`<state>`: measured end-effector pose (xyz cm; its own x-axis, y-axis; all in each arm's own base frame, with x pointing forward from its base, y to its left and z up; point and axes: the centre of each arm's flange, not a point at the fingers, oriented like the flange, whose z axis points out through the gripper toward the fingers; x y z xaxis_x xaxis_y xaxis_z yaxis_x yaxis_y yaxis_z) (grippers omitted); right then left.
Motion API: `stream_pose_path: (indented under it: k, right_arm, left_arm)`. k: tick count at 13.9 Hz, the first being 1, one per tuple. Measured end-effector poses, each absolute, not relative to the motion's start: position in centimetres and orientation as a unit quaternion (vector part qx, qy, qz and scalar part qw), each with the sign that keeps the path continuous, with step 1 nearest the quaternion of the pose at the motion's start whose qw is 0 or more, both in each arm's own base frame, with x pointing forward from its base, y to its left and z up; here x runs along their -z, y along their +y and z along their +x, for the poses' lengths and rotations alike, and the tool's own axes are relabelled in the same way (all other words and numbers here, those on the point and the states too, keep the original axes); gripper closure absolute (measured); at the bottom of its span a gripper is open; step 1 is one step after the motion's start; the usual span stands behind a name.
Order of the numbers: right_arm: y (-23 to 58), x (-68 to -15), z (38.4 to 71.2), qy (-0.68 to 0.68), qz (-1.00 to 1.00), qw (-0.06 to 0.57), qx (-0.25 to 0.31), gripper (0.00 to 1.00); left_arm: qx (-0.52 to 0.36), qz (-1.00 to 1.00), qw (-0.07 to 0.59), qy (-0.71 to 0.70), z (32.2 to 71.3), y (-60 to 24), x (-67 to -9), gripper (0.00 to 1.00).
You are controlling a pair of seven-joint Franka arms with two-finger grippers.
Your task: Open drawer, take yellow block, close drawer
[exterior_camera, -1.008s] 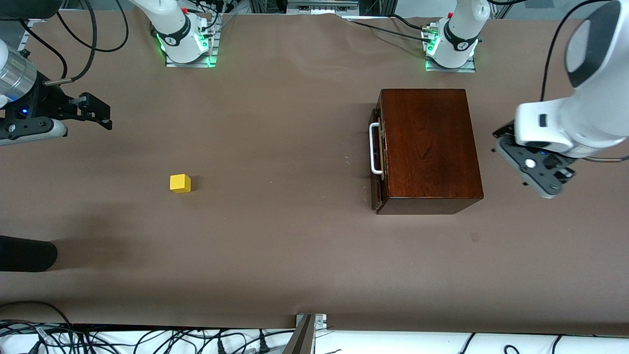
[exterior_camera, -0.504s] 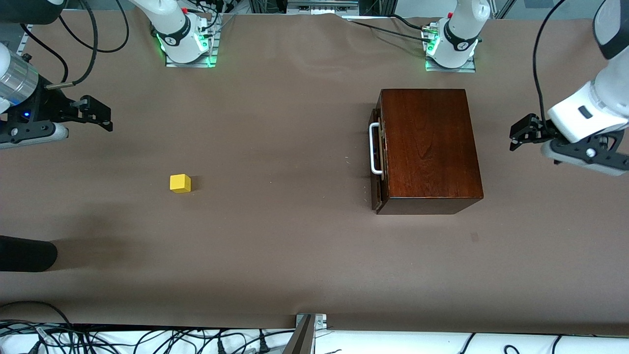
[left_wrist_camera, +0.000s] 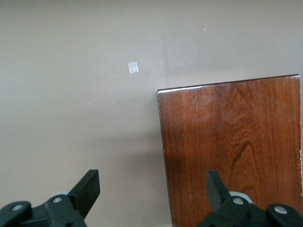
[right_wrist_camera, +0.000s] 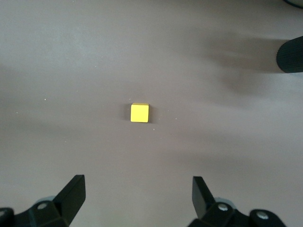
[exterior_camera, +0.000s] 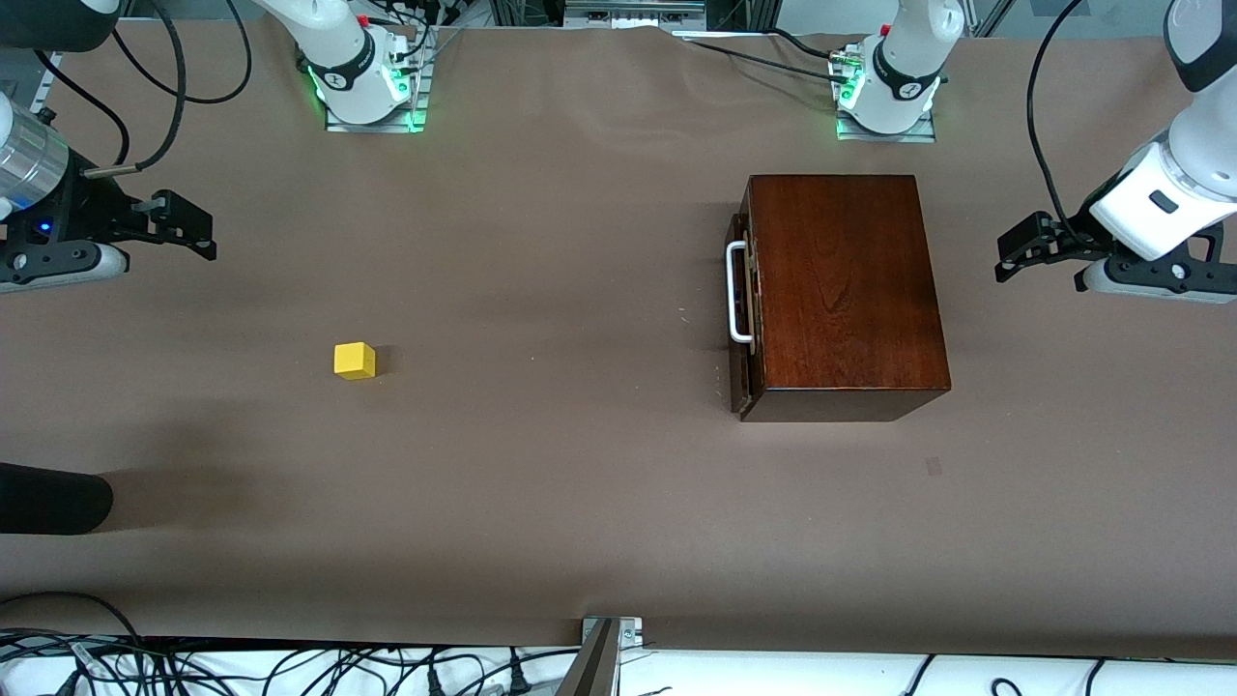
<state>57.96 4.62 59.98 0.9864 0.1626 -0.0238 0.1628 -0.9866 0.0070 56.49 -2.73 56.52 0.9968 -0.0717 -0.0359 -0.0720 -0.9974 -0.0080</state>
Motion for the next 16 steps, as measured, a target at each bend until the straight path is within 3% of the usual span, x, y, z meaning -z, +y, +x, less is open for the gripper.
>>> stream_pose_path:
  k: [16]
  right_arm:
    - [4.62, -59.9, 57.98, 0.082, 0.997, 0.005, 0.013, 0.0]
  left_arm:
    - [-0.035, -0.999, 0.004, 0.034, 57.39, -2.65, -56.57, 0.0]
